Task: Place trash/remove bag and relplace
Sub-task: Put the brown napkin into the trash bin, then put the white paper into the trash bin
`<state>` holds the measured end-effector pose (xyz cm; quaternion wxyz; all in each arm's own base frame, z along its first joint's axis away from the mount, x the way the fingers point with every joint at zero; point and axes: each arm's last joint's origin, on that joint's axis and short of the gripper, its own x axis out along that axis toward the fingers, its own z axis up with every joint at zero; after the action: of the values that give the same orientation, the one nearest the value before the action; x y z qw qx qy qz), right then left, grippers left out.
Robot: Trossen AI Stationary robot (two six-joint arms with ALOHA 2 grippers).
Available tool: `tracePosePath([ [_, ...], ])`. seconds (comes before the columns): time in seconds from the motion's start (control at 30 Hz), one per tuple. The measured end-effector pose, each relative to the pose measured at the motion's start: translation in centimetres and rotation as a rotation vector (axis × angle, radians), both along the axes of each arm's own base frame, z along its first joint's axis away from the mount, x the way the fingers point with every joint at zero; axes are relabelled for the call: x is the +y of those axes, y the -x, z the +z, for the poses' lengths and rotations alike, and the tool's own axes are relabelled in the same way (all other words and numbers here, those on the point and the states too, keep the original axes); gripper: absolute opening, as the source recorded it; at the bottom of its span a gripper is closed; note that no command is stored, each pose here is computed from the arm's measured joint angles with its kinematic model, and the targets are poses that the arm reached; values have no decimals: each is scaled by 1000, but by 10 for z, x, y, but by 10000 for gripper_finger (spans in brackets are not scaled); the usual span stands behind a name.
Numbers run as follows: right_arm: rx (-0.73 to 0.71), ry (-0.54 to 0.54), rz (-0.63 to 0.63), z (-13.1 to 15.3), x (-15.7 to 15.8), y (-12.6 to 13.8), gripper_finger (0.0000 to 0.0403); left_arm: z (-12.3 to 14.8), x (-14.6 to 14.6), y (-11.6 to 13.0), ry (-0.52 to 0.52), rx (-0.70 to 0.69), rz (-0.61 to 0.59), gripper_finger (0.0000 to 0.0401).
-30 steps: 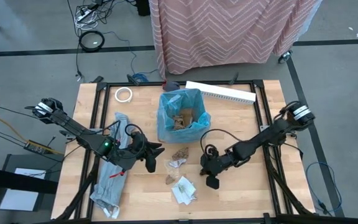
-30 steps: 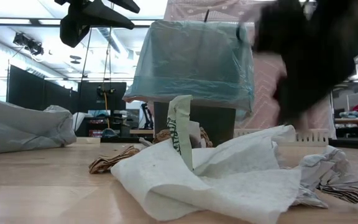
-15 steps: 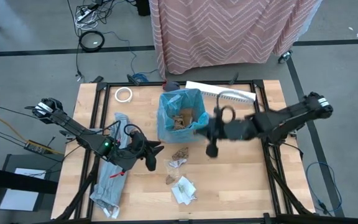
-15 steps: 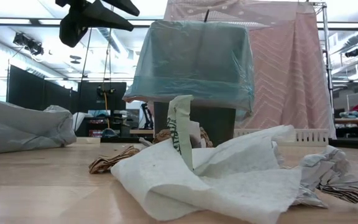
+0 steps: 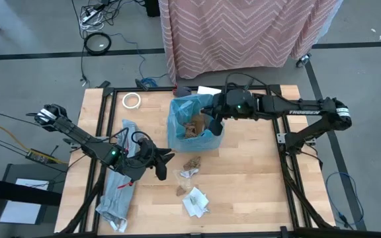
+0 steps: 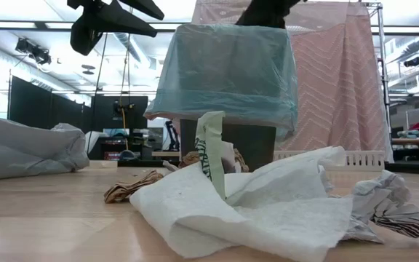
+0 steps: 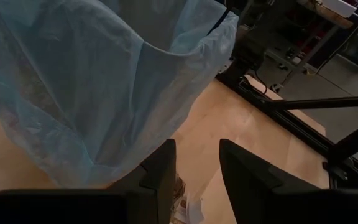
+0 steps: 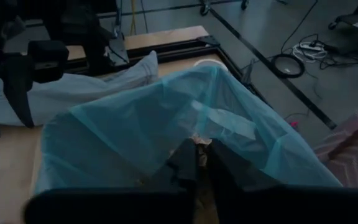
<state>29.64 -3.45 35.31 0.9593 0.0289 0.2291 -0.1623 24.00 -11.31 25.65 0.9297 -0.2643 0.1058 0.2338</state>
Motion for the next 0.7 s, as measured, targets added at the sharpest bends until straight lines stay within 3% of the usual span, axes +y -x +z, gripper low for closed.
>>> tracePosePath([
  [0.37, -29, -37, 48, 5, 2, 4, 239, 0, 0, 0, -1, 2, 0, 131],
  [0.47, -114, -99, 147, 21, 19, 16, 249, 0, 0, 0, 2, 1, -1, 131],
  [0.7, -211, -307, 419, 52, 81, 60, 213, -1, 0, 0, 2, 6, -3, 131],
])
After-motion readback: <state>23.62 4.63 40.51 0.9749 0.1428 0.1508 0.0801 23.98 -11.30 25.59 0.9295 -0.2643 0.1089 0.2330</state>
